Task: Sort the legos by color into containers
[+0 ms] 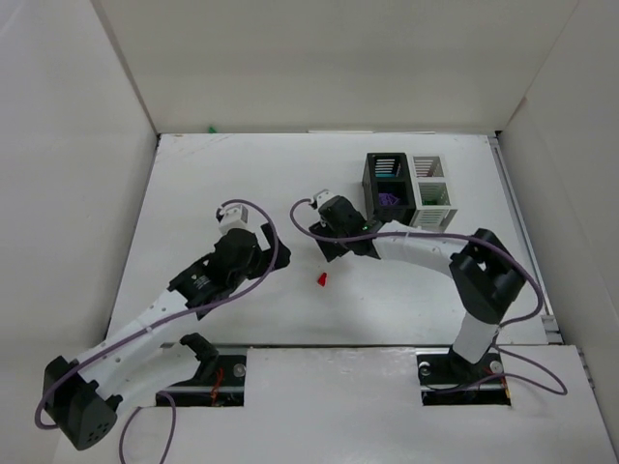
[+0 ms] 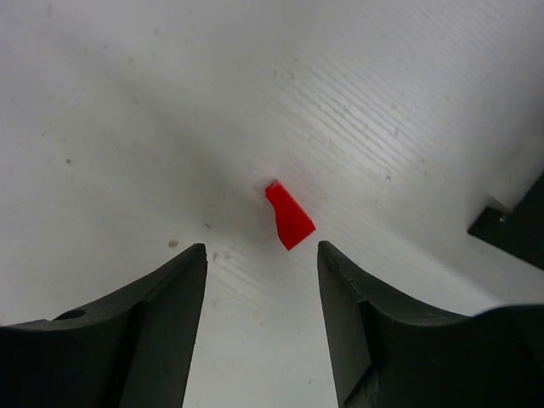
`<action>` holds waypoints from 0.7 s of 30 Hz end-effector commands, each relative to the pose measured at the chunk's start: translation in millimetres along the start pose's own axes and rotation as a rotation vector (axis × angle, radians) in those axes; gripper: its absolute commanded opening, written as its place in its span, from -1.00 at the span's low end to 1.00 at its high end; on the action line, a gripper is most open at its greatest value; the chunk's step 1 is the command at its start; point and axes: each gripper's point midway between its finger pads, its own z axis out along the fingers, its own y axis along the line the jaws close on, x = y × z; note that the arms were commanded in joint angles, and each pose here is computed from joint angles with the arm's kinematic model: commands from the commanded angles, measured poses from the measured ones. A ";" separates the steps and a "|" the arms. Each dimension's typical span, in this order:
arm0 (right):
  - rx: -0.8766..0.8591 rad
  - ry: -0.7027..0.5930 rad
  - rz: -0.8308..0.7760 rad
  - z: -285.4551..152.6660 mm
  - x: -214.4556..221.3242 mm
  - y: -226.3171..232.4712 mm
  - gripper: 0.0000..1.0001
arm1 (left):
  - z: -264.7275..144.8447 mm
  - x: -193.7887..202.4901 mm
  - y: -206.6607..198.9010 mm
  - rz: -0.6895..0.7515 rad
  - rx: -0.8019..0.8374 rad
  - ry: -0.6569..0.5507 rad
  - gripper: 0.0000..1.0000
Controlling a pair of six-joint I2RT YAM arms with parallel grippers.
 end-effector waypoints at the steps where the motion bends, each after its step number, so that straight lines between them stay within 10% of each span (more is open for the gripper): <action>1: 0.022 -0.110 -0.022 8.1 -42.0 -0.9 0.20 | -13.4 -5.1 -7.8 -0.083 0.048 -0.024 0.98; 21: 0.043 -0.015 0.058 51.4 -10.3 -16.0 0.05 | -11.1 -1.9 1.0 -0.047 -0.006 -0.004 0.98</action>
